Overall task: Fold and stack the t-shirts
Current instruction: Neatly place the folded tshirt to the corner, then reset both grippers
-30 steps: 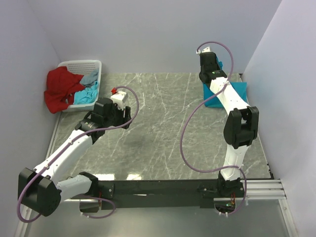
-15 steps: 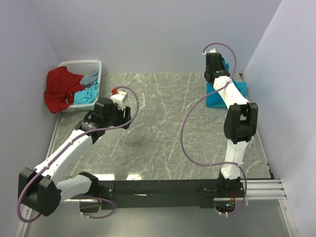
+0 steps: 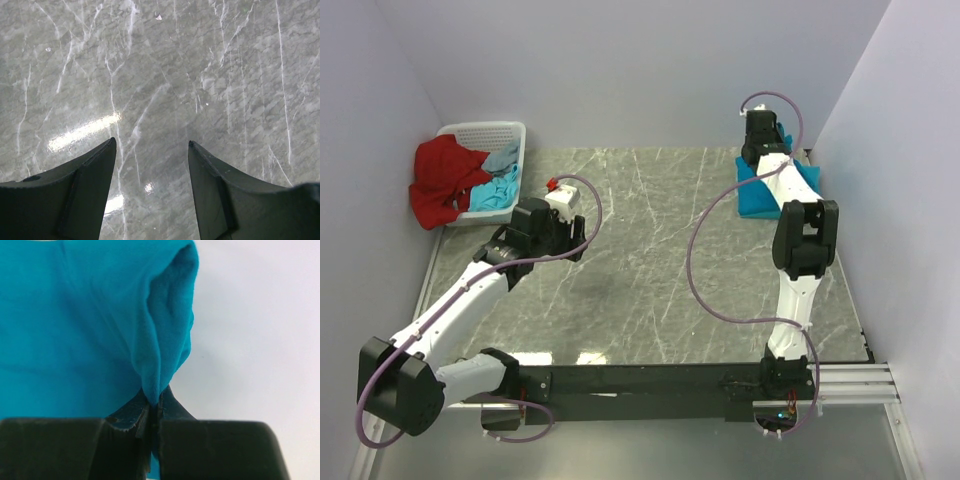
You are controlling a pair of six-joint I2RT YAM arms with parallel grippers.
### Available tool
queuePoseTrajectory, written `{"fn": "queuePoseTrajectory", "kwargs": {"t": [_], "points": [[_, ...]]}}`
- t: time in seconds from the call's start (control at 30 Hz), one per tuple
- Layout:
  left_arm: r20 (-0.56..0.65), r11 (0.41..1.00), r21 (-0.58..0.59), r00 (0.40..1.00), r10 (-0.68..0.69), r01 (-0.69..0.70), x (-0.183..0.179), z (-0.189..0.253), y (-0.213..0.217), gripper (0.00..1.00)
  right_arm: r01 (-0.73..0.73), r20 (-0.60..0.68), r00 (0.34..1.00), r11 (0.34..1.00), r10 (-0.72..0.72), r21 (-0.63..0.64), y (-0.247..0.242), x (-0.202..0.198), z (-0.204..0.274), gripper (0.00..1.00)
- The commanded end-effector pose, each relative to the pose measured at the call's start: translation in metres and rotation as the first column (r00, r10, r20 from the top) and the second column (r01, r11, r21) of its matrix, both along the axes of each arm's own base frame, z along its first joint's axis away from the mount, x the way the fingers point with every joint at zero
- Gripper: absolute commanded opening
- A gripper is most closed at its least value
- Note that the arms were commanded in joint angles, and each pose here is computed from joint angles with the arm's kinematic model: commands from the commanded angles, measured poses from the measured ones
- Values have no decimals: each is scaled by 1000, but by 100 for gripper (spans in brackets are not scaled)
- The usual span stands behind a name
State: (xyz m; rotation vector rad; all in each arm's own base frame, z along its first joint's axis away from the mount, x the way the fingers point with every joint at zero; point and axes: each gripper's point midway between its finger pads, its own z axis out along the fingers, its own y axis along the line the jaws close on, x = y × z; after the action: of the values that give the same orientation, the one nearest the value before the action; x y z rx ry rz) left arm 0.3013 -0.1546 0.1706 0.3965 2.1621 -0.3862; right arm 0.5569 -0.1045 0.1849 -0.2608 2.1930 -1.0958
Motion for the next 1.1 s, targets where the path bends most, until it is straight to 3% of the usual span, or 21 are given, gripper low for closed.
{"fn": "queuePoseTrajectory", "kwargs": {"t": [0.0,0.2,0.33,0.43,0.53,0.7,0.9,0.97,1.0,1.07], "points": [[22,1000,-2,1000,-15,15,3,4,-1,65,30,103,994,1000,-29,-9,-17,14,27,0],[15,1000,-2,1000,-15,15,4,2,-2,65,39,39,998,999,-39,-17,-28,19,-9,0],[7,1000,2,1000,-17,17,3,0,-2,65,94,1,996,991,-94,-91,-57,19,-36,51],[6,1000,5,1000,-13,13,4,-1,-1,65,171,12,985,979,-171,-111,-74,20,-40,63],[6,1000,9,1000,-8,8,4,-1,0,65,217,81,975,969,-209,-117,-81,17,-21,65],[12,1000,9,1000,-5,5,5,0,0,65,151,120,982,988,-147,-26,-62,9,12,69],[47,1000,2,999,13,-13,4,9,4,65,-45,137,990,977,16,210,-13,-3,33,76],[70,1000,-6,997,22,-22,4,16,6,66,-191,78,982,917,175,351,26,-14,8,79],[78,1000,-16,997,24,-23,4,19,6,66,-274,107,962,878,252,393,47,-24,23,80],[104,999,-38,994,38,-34,5,27,9,75,-390,71,912,802,404,453,94,-50,-1,80]]}}
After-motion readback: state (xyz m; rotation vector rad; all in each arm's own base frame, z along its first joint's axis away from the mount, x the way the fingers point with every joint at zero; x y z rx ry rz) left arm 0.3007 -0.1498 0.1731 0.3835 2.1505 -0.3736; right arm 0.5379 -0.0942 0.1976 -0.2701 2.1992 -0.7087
